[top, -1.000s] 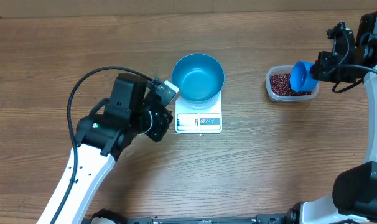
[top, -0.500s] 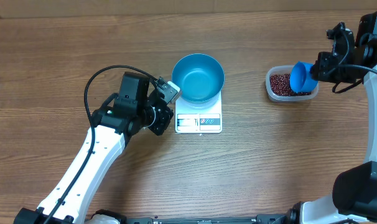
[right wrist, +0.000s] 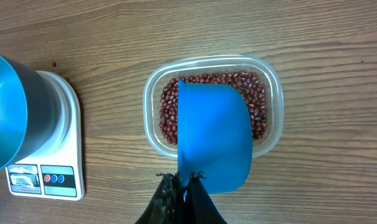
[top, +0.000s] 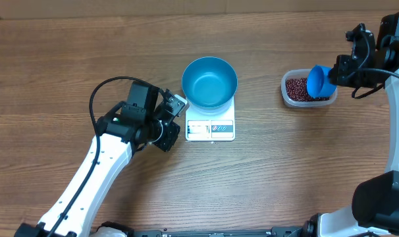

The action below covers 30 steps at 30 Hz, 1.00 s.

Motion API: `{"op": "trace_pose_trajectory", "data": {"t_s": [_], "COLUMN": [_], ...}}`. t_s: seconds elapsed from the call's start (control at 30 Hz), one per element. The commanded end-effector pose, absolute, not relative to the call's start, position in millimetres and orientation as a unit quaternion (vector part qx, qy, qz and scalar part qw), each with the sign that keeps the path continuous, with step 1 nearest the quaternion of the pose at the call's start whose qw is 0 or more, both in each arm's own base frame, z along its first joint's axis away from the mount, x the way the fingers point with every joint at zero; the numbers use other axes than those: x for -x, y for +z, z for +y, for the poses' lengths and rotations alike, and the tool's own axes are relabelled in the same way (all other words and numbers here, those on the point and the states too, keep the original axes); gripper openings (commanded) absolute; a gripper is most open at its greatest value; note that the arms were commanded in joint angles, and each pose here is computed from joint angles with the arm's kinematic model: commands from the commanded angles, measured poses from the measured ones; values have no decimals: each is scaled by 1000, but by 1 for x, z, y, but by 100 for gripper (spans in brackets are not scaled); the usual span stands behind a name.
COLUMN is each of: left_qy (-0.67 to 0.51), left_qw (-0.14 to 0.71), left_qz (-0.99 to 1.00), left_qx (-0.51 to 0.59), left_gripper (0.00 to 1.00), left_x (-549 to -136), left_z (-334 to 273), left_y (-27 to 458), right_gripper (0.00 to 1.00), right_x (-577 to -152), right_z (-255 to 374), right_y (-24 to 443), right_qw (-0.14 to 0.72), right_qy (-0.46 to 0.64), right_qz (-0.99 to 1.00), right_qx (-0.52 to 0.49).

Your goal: Scoop item into bowl and weigh 150g on scale

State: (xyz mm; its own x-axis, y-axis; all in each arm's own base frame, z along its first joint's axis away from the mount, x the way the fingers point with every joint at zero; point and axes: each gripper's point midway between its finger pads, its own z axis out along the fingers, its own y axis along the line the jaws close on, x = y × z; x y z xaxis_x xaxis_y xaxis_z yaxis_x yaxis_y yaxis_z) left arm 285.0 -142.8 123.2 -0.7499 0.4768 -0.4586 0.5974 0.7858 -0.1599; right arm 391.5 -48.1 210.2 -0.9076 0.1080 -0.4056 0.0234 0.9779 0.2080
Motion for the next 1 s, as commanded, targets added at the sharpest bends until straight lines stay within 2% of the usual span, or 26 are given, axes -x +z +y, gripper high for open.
{"op": "trace_pose_trajectory", "data": {"t_s": [0.0,0.13,0.2,0.3,0.33,0.37,0.4,0.97], "left_qy": [-134,-133,-126,-124,-124,-124,-124,-123], "left_qw": [257,305,298,283,278,271,267,241], "left_qz": [915,901,905,910,912,914,915,923], "left_qx": [-280,-277,-276,-275,-275,-275,-274,-274], "left_gripper": [17,24,32,51,61,86,98,100], "left_x": [-282,-274,-272,-272,-272,-272,-272,-274], "left_z": [-137,-133,-130,-129,-129,-129,-129,-130], "left_y": [157,188,185,177,174,171,169,154], "right_gripper": [4,4,4,4,4,4,4,4], "right_x": [-396,-396,-396,-396,-396,-395,-395,-395], "right_z": [-48,-48,-48,-48,-48,-48,-48,-48], "right_y": [222,222,222,222,222,222,222,221], "right_qw": [229,229,230,230,230,229,229,227], "right_qy": [100,100,100,100,100,101,101,101], "right_qz": [968,968,968,968,968,968,968,968], "right_qx": [-30,-30,-30,-30,-30,-31,-31,-31]}}
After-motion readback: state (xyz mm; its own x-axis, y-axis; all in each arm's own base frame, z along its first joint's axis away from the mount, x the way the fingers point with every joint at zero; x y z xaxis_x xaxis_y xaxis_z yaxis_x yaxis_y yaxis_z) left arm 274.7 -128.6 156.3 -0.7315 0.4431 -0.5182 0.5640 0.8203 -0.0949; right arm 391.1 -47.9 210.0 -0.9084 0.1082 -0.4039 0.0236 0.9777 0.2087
